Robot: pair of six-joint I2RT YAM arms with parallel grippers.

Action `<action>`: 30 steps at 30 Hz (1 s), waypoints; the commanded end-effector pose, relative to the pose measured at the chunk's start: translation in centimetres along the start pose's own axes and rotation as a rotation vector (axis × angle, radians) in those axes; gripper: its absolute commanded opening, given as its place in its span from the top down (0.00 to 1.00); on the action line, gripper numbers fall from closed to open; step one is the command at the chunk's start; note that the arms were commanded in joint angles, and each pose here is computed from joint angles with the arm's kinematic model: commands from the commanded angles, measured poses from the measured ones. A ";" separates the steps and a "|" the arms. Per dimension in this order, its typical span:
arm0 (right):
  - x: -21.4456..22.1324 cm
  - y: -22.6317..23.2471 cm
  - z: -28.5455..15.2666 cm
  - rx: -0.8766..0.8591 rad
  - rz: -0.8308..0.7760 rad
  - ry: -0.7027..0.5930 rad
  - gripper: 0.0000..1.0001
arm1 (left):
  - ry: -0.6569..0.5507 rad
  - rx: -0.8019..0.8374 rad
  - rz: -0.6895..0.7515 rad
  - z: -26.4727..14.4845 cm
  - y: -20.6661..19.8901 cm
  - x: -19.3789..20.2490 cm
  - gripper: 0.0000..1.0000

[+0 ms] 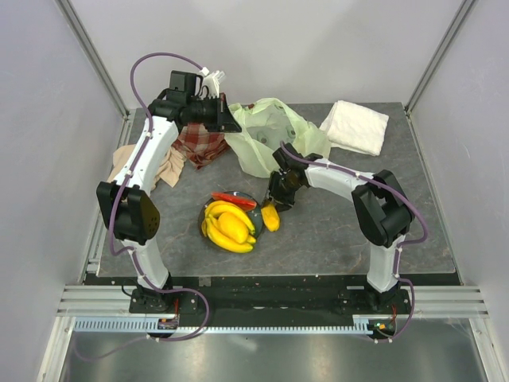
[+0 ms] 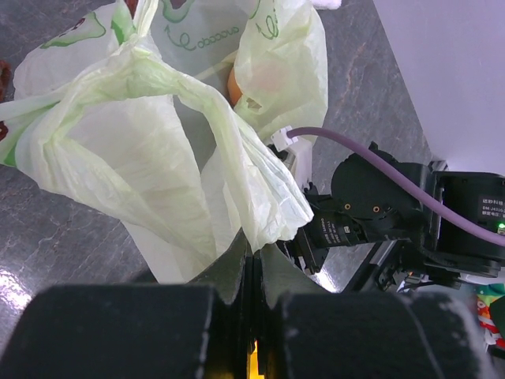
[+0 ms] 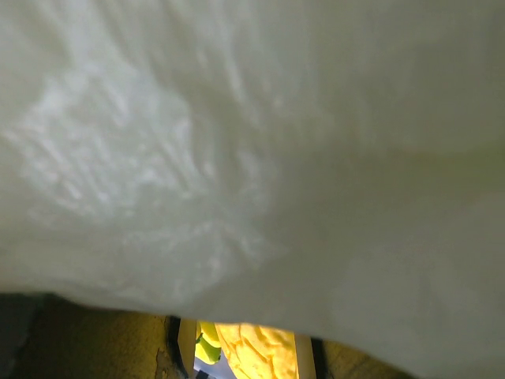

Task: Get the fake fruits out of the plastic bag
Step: Place the fake fruit on the plate.

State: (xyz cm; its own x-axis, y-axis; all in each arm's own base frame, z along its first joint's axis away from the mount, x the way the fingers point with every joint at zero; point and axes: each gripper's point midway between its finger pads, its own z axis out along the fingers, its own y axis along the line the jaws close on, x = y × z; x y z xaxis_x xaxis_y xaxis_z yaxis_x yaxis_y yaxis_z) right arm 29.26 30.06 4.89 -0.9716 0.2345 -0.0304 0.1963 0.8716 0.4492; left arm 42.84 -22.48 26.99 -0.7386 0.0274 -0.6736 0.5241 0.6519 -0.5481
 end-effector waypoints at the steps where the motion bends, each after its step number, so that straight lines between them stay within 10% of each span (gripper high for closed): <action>1: 0.3 1.5 -0.1 -0.010 0.017 -0.001 1.00 | -0.049 0.026 0.023 -1.5 -1.6 -1.4 0.98; 27: 0.7 3.8 -0.9 -0.010 -0.055 -0.035 1.00 | -0.041 0.059 0.012 -1.3 -2.1 -1.3 0.98; 30: 0.8 3.6 -0.7 -0.002 -0.054 -0.033 0.87 | -0.039 0.060 0.010 -1.3 -2.1 -1.2 0.98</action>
State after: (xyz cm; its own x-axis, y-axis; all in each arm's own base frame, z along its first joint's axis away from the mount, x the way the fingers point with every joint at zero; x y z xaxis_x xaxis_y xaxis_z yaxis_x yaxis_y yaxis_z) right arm 28.94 32.26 6.68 -0.9765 0.1983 -0.0849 0.1415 0.8860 0.4416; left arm 42.51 -22.68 26.83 -0.7465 0.0307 -0.6647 0.5268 0.6375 -0.5621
